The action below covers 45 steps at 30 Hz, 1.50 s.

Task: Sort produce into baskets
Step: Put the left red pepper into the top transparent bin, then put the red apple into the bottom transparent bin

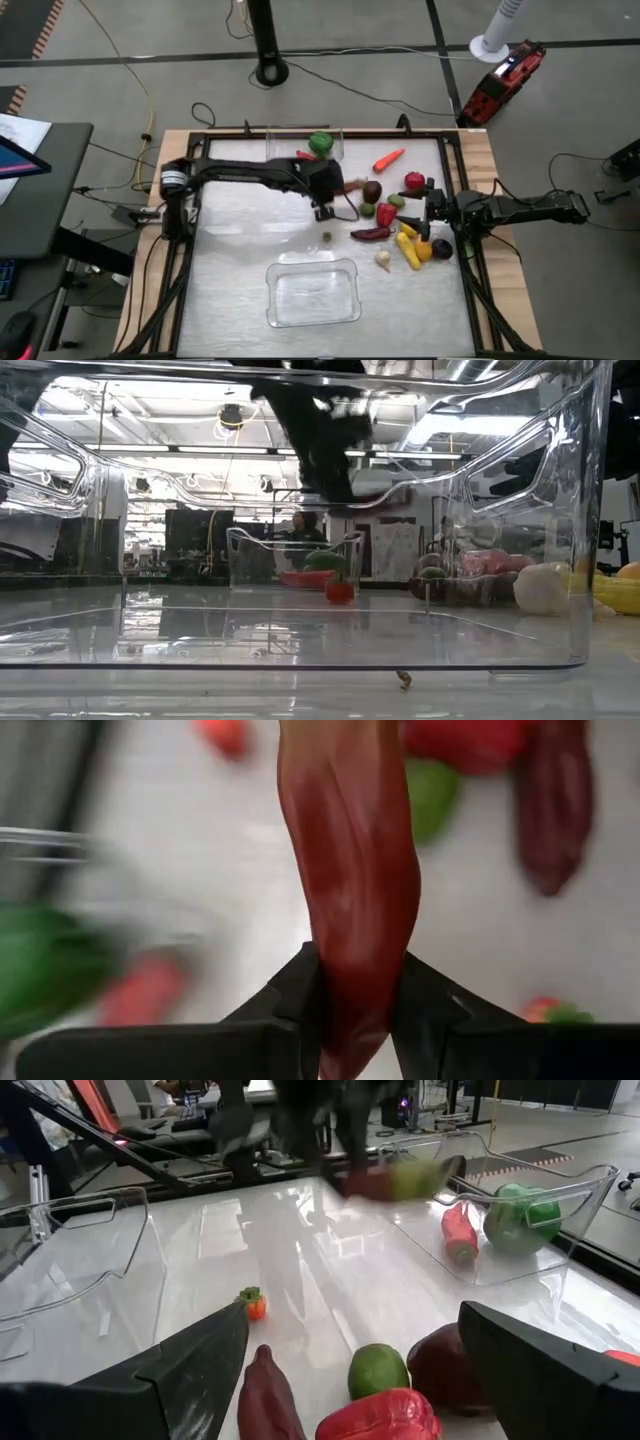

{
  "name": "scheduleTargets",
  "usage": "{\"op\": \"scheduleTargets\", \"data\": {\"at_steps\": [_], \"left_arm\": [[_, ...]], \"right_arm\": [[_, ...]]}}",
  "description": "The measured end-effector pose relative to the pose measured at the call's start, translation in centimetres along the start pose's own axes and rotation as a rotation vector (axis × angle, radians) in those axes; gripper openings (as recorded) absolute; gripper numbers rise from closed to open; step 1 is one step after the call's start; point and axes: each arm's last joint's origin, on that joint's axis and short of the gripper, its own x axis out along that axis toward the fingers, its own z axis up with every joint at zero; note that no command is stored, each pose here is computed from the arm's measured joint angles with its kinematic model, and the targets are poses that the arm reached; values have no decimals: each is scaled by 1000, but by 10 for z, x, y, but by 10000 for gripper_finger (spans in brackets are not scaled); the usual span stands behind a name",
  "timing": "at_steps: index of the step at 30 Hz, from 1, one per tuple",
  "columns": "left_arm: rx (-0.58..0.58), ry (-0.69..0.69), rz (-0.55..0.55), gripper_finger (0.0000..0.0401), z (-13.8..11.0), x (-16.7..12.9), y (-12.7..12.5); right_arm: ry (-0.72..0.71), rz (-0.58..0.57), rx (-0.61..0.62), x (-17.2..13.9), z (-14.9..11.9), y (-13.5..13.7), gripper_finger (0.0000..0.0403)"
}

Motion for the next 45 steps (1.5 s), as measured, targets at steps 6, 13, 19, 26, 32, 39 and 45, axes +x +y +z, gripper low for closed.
{"op": "scheduleTargets", "data": {"at_steps": [6,13,19,26,32,39,45], "left_arm": [[-43,22,167,74,-4,-20,44],[-80,157,381,91,-22,-19,93],[-72,209,461,185,-29,-20,112],[-31,140,266,280,-18,-21,88],[94,-12,78,280,3,-24,29],[54,-118,-154,257,13,-29,-6],[92,-141,-197,244,15,-19,-24]], "right_arm": [[5,0,1,0,-1,0,385],[5,0,-1,0,-1,0,385],[5,0,-6,0,0,0,385],[8,21,1,0,-1,1,385],[27,21,2,2,-2,1,385],[58,81,28,7,-3,2,385],[143,109,-7,15,-10,5,385]]}}
